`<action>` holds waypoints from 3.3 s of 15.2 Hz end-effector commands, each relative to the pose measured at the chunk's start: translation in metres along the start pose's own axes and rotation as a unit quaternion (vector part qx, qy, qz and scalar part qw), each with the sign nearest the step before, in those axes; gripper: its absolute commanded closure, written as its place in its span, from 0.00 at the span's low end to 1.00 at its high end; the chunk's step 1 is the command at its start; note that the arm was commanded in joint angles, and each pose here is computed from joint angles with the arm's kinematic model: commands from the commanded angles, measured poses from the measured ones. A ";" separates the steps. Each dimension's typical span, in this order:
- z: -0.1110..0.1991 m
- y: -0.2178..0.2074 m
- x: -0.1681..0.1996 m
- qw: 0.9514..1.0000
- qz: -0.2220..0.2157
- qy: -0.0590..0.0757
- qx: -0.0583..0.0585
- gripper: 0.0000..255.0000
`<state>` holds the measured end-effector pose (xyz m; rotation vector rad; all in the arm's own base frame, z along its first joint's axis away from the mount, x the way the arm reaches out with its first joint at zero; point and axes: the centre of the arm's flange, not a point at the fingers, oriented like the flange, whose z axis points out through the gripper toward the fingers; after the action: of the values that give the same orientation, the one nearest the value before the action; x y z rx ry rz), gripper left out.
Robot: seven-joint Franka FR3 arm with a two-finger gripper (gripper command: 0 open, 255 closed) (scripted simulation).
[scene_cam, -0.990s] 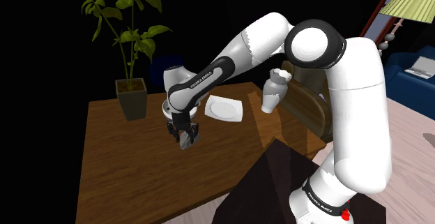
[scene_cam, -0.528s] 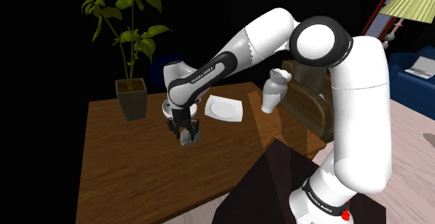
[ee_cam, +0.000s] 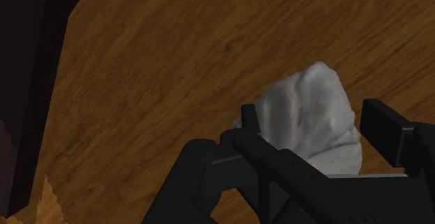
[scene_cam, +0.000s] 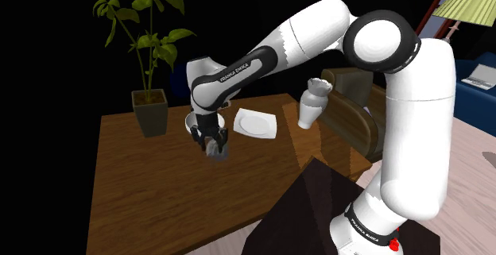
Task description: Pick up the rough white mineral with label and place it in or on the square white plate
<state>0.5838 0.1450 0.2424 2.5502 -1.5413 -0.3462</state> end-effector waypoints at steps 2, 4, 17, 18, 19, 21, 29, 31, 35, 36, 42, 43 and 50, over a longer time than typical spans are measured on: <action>-0.015 0.003 -0.002 1.000 0.000 0.000 0.000 1.00; -0.026 0.006 -0.003 1.000 0.000 0.000 0.000 1.00; -0.044 0.052 0.134 1.000 0.000 0.000 0.000 1.00; -0.045 0.056 0.146 1.000 0.000 0.000 0.000 1.00; -0.046 0.060 0.159 1.000 0.000 0.000 0.000 1.00; -0.048 0.068 0.184 1.000 0.000 0.000 0.000 1.00; -0.056 0.101 0.284 1.000 0.000 0.000 0.000 1.00; -0.058 0.109 0.309 1.000 0.000 0.000 0.000 1.00; -0.057 0.121 0.351 1.000 0.000 0.000 0.000 1.00; -0.052 0.120 0.352 1.000 0.000 0.000 0.000 1.00; -0.021 0.112 0.356 1.000 0.000 0.000 0.000 1.00; -0.016 0.111 0.357 1.000 0.000 0.000 0.000 1.00; 0.018 0.103 0.361 1.000 0.000 0.000 0.000 1.00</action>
<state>0.6546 -0.2298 0.2215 2.5446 -1.5496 -0.3174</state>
